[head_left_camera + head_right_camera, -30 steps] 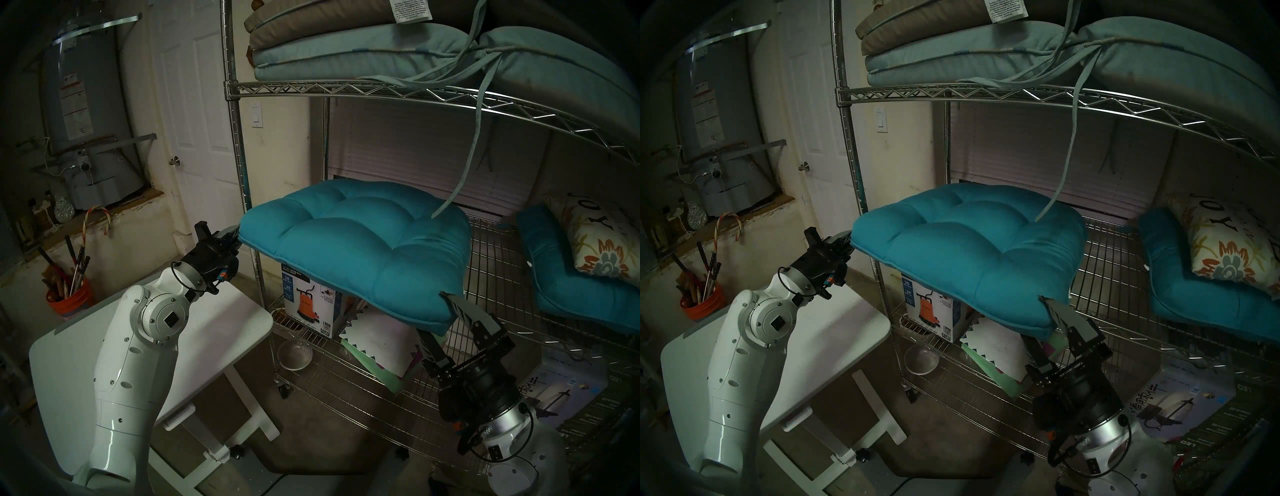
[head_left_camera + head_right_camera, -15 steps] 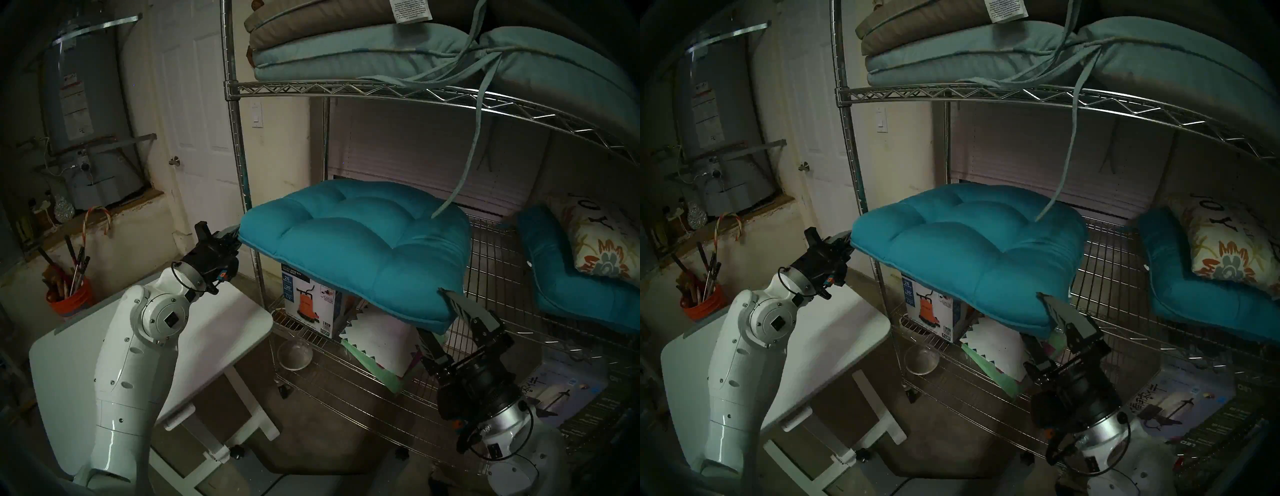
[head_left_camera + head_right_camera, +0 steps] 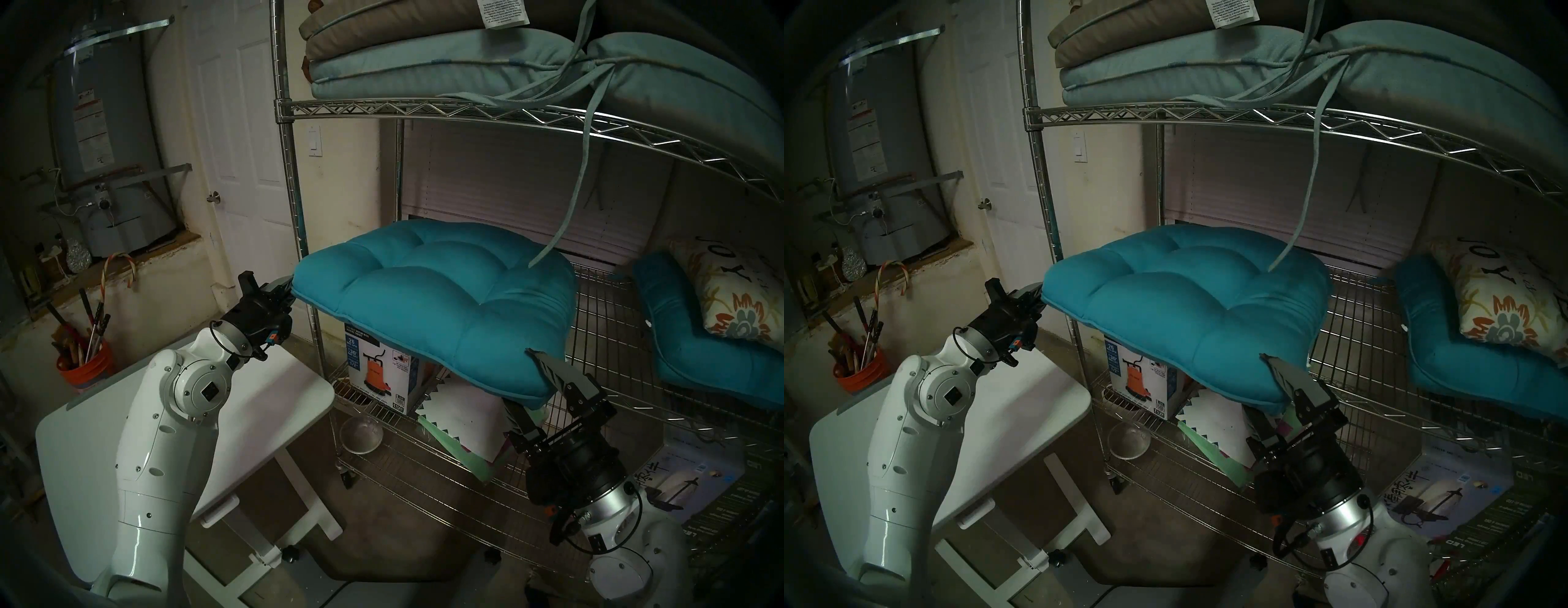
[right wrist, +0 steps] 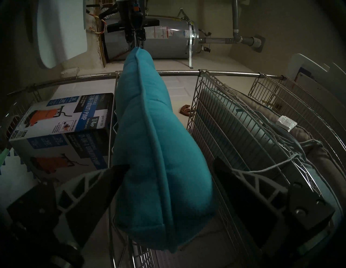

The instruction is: Take cushion off the shelf

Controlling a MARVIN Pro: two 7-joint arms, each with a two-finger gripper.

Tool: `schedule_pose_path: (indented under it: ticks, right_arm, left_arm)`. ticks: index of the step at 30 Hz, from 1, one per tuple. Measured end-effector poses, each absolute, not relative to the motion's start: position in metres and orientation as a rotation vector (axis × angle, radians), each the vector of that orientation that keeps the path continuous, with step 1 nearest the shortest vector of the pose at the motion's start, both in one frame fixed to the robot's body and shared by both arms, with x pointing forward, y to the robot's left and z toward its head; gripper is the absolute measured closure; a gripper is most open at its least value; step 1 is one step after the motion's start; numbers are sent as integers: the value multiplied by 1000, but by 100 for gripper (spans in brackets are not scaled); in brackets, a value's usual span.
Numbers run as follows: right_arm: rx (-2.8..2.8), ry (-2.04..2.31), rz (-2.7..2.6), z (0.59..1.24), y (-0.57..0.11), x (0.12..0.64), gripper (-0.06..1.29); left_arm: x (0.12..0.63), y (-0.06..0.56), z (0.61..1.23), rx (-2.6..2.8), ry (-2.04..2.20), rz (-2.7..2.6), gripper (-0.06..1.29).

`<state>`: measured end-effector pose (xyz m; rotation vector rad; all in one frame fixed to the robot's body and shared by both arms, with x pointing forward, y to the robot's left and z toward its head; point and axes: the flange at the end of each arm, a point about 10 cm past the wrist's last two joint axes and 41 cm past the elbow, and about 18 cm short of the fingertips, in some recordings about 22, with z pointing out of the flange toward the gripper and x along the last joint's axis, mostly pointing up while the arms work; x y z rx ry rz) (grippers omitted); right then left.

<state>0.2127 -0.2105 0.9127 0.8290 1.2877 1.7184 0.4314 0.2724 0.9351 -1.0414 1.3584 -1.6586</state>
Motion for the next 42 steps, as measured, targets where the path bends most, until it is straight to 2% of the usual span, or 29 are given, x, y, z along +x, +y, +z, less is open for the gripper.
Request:
schedule_pose_path:
  ticks: [36,38,40,41,42]
  right_arm:
    - [816,1290,1700,907,-214,248,-4]
    - [819,1285,1698,906,-217,250,7]
    - [821,1282,1694,906,-220,252,31]
    - [821,1281,1694,906,-222,252,54]
    - [822,1281,1694,907,-223,253,68]
  left_arm:
    - [432,273,936,-1041,1356,-1658,112]
    - [432,272,936,-1040,1357,-1659,112]
    - [432,272,936,-1040,1358,-1660,112]
    - [432,272,936,-1039,1359,-1661,112]
    - [432,272,936,-1038,1359,-1661,112]
